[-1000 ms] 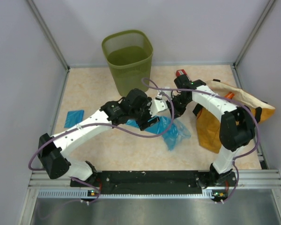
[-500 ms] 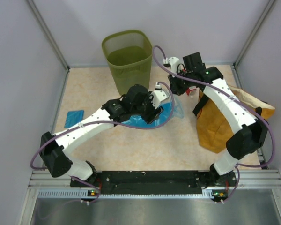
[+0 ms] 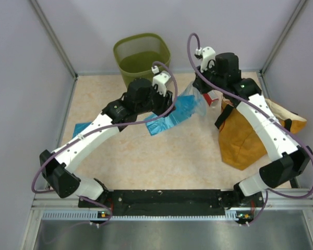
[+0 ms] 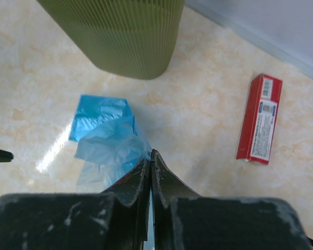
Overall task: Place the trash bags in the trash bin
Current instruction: Unfold the trash bag at the center of the board.
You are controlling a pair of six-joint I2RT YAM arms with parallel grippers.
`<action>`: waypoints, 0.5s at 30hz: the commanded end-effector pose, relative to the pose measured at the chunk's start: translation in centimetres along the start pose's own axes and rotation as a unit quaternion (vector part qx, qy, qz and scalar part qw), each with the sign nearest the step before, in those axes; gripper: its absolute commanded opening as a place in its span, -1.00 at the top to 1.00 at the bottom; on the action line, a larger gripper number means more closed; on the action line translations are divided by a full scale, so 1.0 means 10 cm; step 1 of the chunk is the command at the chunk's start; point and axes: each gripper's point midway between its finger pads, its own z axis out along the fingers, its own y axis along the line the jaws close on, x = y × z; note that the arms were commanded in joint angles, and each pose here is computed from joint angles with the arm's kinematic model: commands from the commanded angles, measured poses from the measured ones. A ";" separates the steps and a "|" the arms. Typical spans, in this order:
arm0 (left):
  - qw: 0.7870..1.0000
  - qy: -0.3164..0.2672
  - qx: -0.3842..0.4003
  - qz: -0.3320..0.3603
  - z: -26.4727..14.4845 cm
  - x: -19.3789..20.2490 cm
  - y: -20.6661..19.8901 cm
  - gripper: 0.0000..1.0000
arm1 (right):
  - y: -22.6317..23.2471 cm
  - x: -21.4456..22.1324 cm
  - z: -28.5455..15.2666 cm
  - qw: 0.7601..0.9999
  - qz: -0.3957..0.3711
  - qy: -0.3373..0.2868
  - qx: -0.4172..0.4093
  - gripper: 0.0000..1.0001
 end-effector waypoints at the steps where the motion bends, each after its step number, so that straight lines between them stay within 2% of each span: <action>1: 0.995 -0.041 0.044 -0.078 -0.09 -0.32 -0.11 0.08 | -0.03 -0.57 -0.27 0.994 0.013 -0.108 0.029 1.00; 7: 0.989 -0.039 0.082 -0.120 0.03 -0.34 -0.22 0.16 | -0.07 -0.67 -0.29 0.991 0.023 -0.125 0.038 1.00; 12: 0.978 -0.032 0.137 -0.154 0.12 -0.34 -0.40 0.17 | -0.11 -0.71 -0.28 0.990 0.023 -0.129 0.050 1.00; 15: 0.973 -0.024 0.140 -0.180 0.22 -0.29 -0.41 0.16 | -0.11 -0.72 -0.26 0.990 0.042 -0.129 0.050 1.00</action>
